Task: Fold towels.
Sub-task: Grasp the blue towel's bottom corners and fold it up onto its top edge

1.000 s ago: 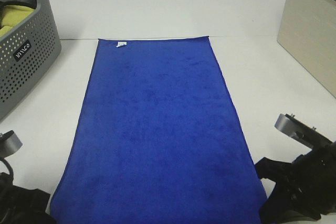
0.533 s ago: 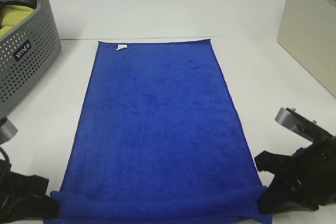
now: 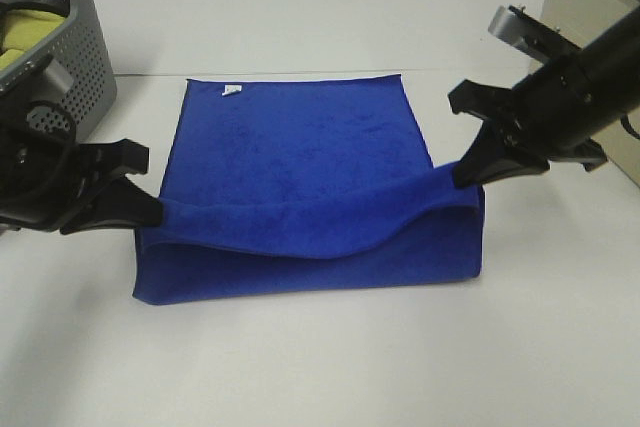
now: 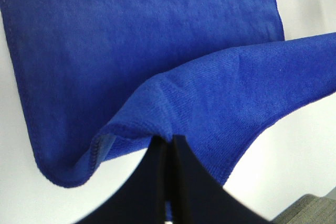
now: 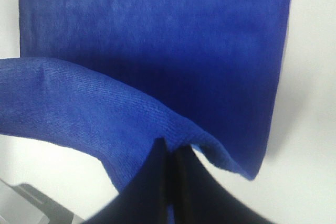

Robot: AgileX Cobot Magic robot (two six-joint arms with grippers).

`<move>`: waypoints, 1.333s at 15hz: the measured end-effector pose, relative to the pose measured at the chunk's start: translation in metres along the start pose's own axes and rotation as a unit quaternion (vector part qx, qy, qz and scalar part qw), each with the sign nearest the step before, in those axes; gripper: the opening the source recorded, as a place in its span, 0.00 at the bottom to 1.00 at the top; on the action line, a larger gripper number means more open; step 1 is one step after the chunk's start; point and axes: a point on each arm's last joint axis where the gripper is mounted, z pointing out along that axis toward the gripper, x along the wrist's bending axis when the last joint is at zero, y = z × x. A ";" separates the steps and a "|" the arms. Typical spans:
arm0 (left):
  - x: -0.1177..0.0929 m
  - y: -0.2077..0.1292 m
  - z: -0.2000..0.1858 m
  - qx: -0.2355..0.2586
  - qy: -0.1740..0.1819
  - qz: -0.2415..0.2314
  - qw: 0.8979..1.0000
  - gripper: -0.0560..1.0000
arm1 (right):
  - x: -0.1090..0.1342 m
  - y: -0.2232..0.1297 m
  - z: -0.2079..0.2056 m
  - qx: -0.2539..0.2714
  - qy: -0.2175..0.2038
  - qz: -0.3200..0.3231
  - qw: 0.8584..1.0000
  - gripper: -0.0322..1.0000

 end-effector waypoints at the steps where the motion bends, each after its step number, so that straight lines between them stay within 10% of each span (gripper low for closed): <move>1: 0.000 0.000 0.000 0.000 0.000 0.000 1.000 0.05 | 0.000 0.000 0.000 0.000 0.000 0.000 1.000 0.03; 10: -0.002 0.132 0.065 -0.115 0.033 0.036 0.992 0.05 | -0.006 0.160 0.053 -0.053 0.013 -0.038 0.998 0.03; 20: 0.018 0.212 0.120 -0.240 0.094 0.068 0.964 0.05 | -0.037 0.218 0.113 -0.155 -0.023 -0.060 0.986 0.03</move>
